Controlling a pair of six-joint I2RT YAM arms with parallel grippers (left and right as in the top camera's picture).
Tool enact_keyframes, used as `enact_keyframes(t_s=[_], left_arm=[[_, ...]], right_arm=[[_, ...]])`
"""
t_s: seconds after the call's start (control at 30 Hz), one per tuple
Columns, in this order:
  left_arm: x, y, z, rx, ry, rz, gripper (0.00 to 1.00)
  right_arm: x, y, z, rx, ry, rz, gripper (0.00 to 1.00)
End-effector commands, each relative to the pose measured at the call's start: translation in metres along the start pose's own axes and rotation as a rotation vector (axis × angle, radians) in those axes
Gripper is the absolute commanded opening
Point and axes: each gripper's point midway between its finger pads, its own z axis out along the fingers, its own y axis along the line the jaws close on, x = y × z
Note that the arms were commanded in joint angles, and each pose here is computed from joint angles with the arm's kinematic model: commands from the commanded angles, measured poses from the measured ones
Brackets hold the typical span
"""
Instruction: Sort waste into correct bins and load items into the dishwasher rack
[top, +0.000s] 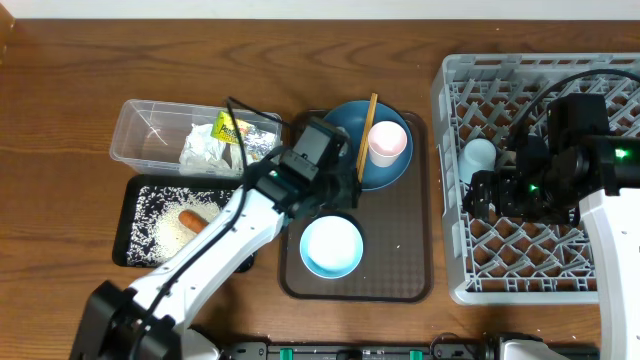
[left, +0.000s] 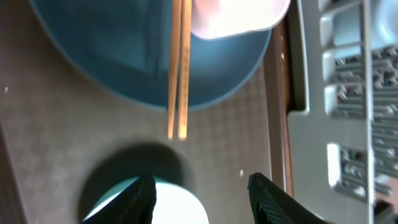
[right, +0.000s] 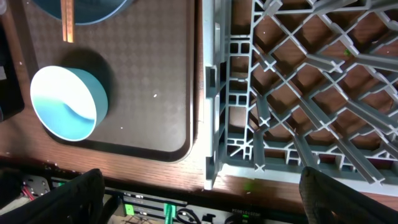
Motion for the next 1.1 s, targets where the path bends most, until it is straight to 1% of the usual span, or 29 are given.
enact_keyframes(t_s=[0.0, 0.07, 0.2, 0.33, 0.5, 0.67, 0.87, 1.07], left_arm=[[-0.018, 0.013, 0.004, -0.089, -0.079, -0.009, 0.51], [-0.024, 0.019, 0.007, -0.123, -0.106, -0.009, 0.52], [-0.034, 0.017, 0.015, -0.116, -0.138, 0.011, 0.52], [-0.043, 0.016, 0.024, -0.122, -0.166, 0.127, 0.51], [-0.052, 0.029, 0.039, -0.192, -0.192, 0.183, 0.52], [-0.056, 0.041, 0.057, -0.242, -0.203, 0.185, 0.51], [-0.061, 0.042, 0.077, -0.235, -0.215, 0.185, 0.51], [-0.067, 0.039, 0.079, -0.220, -0.242, 0.187, 0.51]], right_arm=[[0.000, -0.002, -0.001, 0.000, -0.001, 0.016, 0.99], [0.000, -0.002, -0.001, 0.000, -0.002, 0.016, 0.99], [0.000, -0.002, -0.001, 0.000, -0.002, 0.016, 0.99], [0.000, -0.002, -0.001, 0.000, -0.002, 0.016, 0.99], [0.000, -0.002, -0.001, 0.000, -0.003, 0.015, 0.99], [-0.001, -0.002, -0.001, 0.000, -0.004, 0.015, 0.99], [-0.001, -0.002, -0.001, 0.000, -0.004, 0.016, 0.99], [-0.001, -0.002, -0.001, 0.000, -0.004, 0.016, 0.99]])
